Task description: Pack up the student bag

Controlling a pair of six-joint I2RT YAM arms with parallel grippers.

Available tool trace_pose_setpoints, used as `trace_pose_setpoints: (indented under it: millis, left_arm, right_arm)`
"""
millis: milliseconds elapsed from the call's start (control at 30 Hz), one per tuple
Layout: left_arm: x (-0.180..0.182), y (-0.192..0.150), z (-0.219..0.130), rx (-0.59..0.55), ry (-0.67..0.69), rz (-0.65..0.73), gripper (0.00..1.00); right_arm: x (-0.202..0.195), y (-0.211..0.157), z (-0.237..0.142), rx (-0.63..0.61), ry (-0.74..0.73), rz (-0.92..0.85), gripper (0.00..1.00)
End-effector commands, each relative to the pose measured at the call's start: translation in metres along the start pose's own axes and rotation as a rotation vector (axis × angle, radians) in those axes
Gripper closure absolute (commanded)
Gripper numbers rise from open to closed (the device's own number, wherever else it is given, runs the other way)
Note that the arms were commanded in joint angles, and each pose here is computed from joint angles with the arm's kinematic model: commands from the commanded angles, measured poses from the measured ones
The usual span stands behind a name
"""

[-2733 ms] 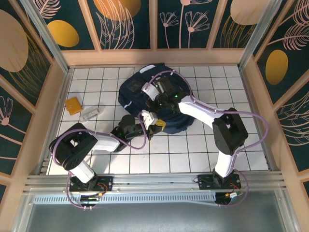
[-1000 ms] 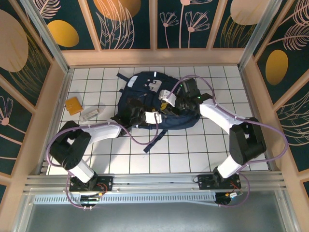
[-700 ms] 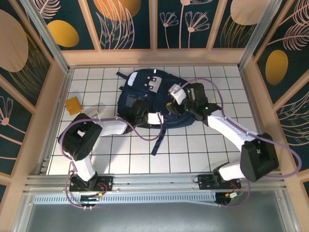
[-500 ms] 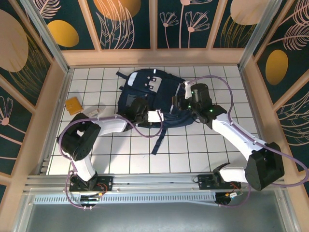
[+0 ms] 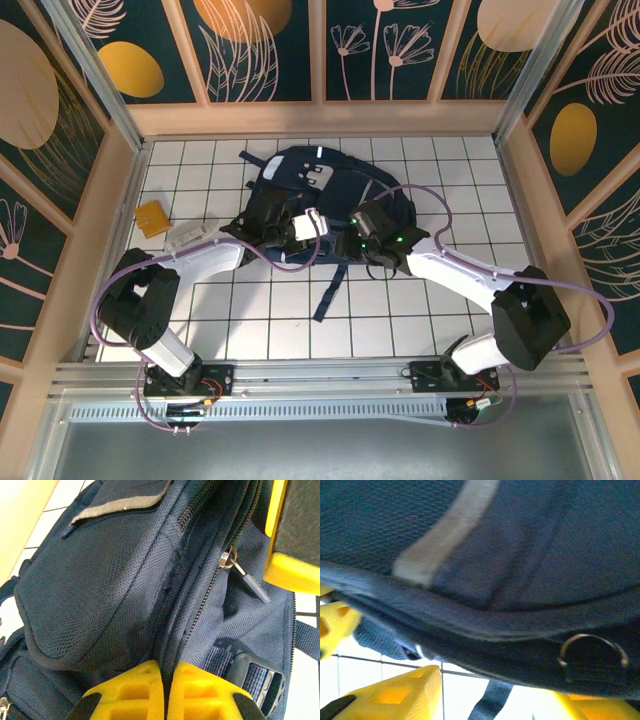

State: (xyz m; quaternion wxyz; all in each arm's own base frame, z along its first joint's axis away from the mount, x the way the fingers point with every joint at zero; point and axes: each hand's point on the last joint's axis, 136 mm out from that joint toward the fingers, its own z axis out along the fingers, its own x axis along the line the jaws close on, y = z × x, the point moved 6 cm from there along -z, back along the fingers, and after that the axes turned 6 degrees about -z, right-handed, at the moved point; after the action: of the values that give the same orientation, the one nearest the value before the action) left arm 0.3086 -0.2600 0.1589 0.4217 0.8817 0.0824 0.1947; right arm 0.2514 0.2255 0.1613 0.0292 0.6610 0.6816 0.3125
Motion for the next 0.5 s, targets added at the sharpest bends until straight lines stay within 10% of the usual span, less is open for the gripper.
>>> trace_pose_setpoints:
  millis: [0, 233, 467]
  left_arm:
    - [0.002, 0.034, -0.008, -0.123, -0.056, -0.041, 1.00]
    - [-0.002, 0.052, -0.011, -0.200, -0.173, -0.129, 1.00]
    - [-0.005, 0.050, -0.009, -0.185, -0.247, -0.206, 1.00]
  right_arm:
    - [0.009, 0.007, -0.014, -0.074, -0.052, 0.004, 0.54]
    - [0.031, 0.014, -0.008, -0.221, 0.002, -0.037, 0.57]
    - [0.007, 0.024, -0.013, -0.343, -0.299, -0.033, 0.66]
